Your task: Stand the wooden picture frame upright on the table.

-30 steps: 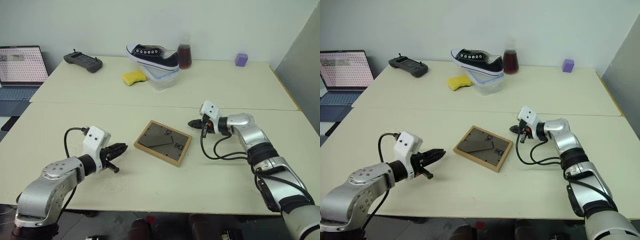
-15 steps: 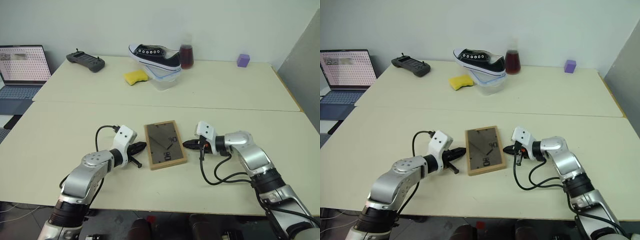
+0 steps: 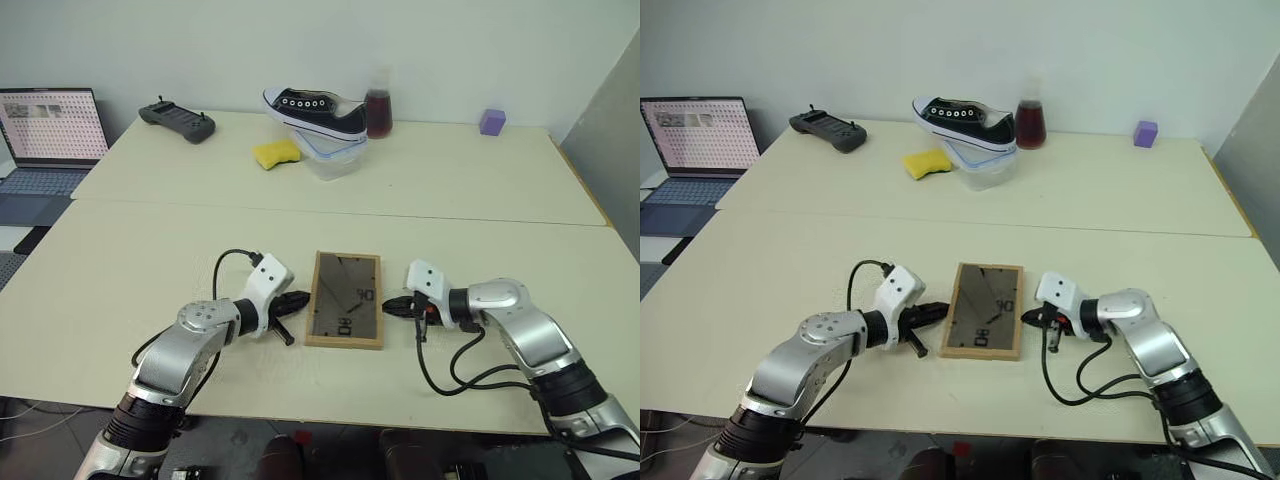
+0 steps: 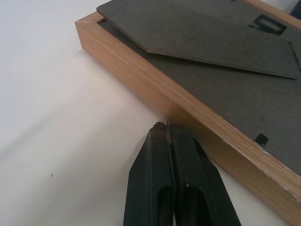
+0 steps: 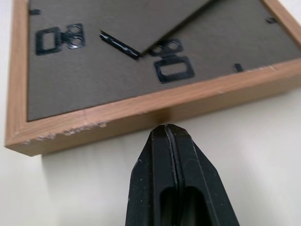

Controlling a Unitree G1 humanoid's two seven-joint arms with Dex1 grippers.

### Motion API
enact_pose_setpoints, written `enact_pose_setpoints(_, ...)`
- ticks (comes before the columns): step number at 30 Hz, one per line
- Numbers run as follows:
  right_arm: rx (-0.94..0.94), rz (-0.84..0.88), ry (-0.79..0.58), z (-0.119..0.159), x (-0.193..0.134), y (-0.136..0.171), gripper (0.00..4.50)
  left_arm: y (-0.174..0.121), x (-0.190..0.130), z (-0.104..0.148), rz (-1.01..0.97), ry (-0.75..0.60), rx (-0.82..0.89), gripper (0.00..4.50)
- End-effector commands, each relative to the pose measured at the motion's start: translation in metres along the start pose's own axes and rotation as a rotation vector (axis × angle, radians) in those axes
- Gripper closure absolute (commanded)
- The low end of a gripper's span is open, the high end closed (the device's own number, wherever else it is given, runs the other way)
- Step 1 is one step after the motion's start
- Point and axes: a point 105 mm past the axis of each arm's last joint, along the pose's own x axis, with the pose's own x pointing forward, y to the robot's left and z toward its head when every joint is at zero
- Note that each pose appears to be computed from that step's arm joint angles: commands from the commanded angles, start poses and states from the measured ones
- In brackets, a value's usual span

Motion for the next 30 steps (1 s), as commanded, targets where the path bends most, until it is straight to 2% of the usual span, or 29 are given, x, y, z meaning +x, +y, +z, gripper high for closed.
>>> enact_pose_setpoints(1, 0.004, -0.081, -0.042, 0.005, -0.012, -0.015, 4.50, 0.010, -0.038, 0.016, -0.036, -0.018, -0.009, 4.49)
enact_pose_setpoints(3, 0.019, -0.111, -0.057, 0.006, -0.008, -0.022, 4.50, 0.013, -0.057, 0.014, -0.090, 0.025, -0.040, 4.49)
enact_pose_setpoints(5, 0.024, -0.129, -0.071, 0.007, -0.004, -0.025, 4.50, 0.017, -0.070, 0.014, -0.136, 0.041, -0.135, 4.12)
enact_pose_setpoints(9, 0.034, -0.117, -0.084, 0.008, 0.004, -0.022, 4.50, 0.005, -0.085, 0.023, -0.322, 0.029, -0.462, 3.34)
enact_pose_setpoints(10, 0.045, -0.112, -0.085, 0.006, 0.007, -0.021, 4.50, 0.006, -0.086, 0.025, -0.373, 0.014, -0.609, 3.15)
enact_pose_setpoints(11, 0.051, -0.109, -0.087, 0.005, 0.011, -0.019, 4.50, 0.009, -0.084, 0.022, -0.396, 0.009, -0.744, 2.92)
enact_pose_setpoints(13, 0.060, -0.097, -0.097, 0.007, 0.016, -0.016, 4.50, 0.010, -0.077, 0.010, -0.399, 0.047, -0.872, 2.51)
enact_pose_setpoints(16, 0.061, -0.088, -0.115, 0.013, 0.021, -0.012, 4.50, 0.004, -0.072, -0.002, -0.429, 0.095, -0.949, 1.90)
enact_pose_setpoints(24, 0.069, -0.053, -0.171, 0.033, 0.039, 0.006, 4.50, -0.021, -0.055, -0.022, -0.501, 0.185, -1.000, 0.15)
enact_pose_setpoints(27, 0.089, -0.050, -0.207, 0.045, 0.048, 0.009, 4.50, -0.029, -0.040, -0.031, -0.496, 0.185, -0.997, 0.07)
enact_pose_setpoints(30, 0.104, -0.054, -0.228, 0.052, 0.054, 0.011, 4.50, -0.024, -0.020, -0.035, -0.439, 0.140, -1.026, 0.07)
